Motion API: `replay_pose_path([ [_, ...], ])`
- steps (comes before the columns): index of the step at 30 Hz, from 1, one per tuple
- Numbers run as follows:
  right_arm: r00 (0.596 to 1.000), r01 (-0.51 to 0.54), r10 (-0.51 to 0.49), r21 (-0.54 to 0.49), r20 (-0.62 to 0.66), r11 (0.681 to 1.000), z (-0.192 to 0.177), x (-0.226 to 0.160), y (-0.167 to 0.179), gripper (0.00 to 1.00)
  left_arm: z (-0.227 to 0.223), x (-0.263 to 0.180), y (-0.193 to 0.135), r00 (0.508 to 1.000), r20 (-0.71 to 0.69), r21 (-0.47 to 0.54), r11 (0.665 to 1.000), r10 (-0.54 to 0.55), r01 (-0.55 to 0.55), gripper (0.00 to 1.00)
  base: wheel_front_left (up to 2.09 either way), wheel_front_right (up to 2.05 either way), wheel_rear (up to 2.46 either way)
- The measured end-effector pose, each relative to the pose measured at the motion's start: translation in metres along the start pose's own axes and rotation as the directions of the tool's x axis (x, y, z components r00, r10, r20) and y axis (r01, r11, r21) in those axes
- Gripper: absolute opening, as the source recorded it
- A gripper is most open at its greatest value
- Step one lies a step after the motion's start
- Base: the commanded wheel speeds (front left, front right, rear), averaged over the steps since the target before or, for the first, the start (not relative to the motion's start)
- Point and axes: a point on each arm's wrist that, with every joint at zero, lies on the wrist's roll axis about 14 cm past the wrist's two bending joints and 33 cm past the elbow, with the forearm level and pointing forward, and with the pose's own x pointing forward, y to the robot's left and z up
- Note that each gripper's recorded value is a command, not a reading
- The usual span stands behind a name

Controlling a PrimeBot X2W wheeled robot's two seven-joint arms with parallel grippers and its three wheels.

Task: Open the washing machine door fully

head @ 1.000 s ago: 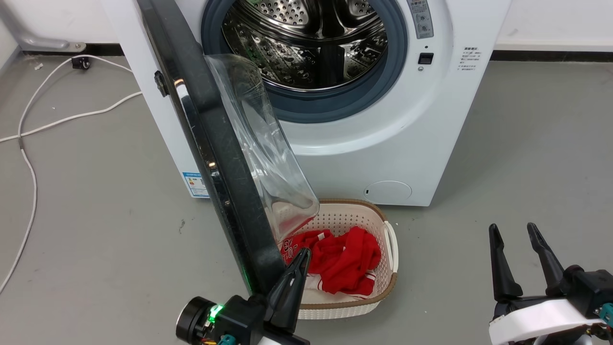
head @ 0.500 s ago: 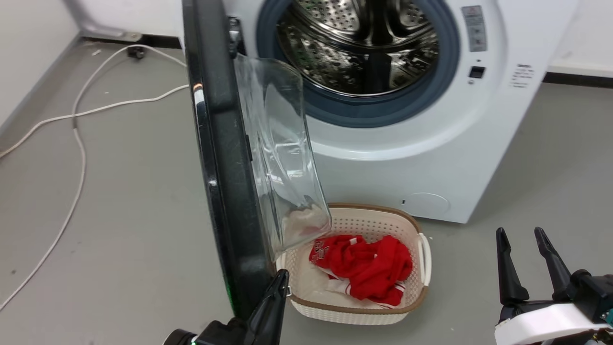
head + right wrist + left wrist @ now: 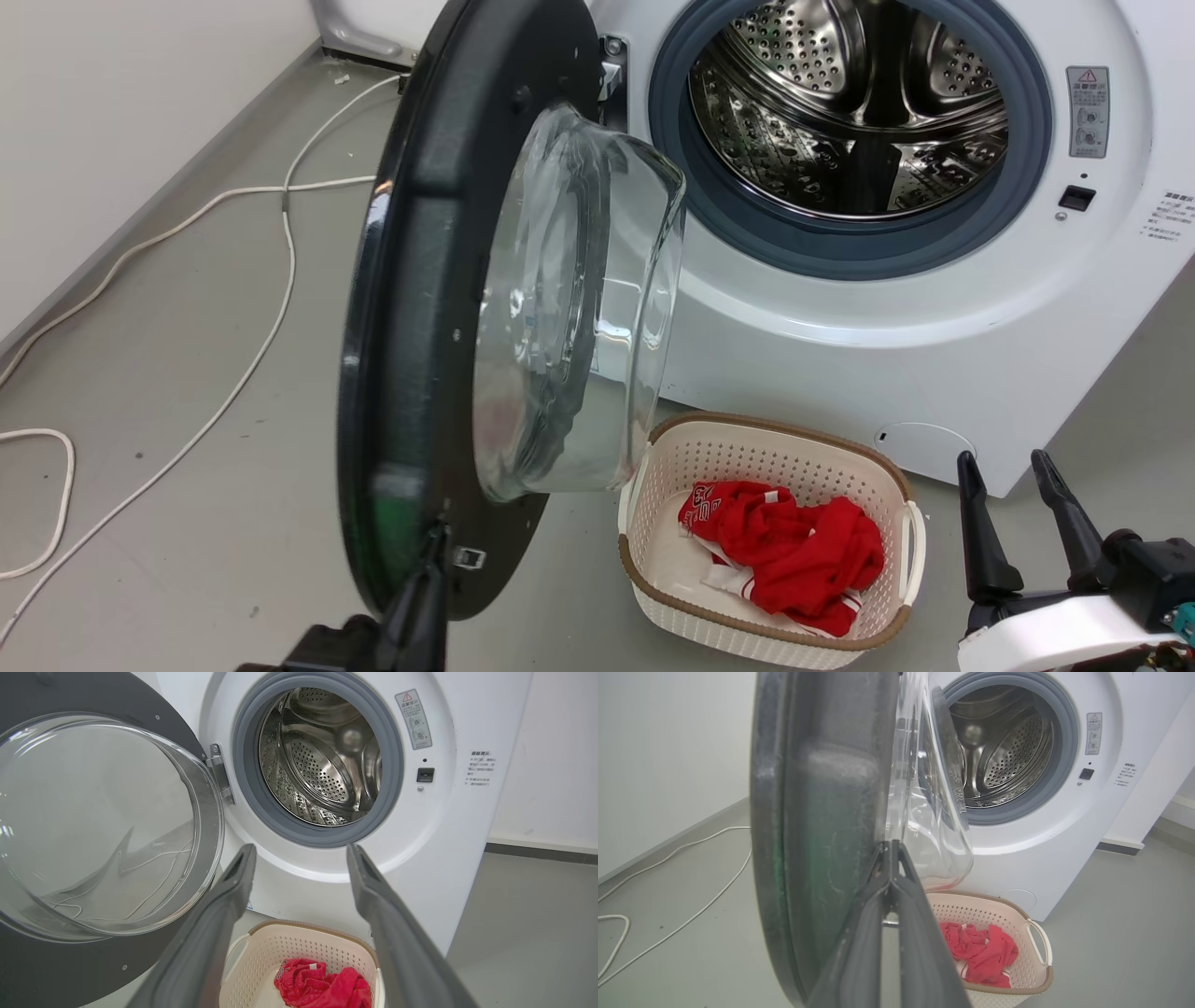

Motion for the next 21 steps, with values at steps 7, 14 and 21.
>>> replay_pose_path([
  [7,1.0,0.002,-0.002,0.005,-0.009,1.0,-0.001,-0.003,0.0,1.0,0.007,0.01,0.044,0.995,0.036,0.051,0.994,0.092,-0.094,0.0,0.0,0.0,0.0],
  [14,0.999,0.036,-0.036,0.016,-0.024,0.999,-0.005,-0.009,-0.01,1.0,0.016,0.021,0.082,0.982,0.06,0.084,0.98,0.177,-0.182,0.0,0.0,0.0,0.0],
  [21,0.997,0.067,-0.066,0.022,-0.051,0.998,-0.014,-0.007,-0.022,1.0,0.03,0.044,0.129,0.955,0.088,0.113,0.95,0.282,-0.291,0.0,0.0,0.0,0.0],
])
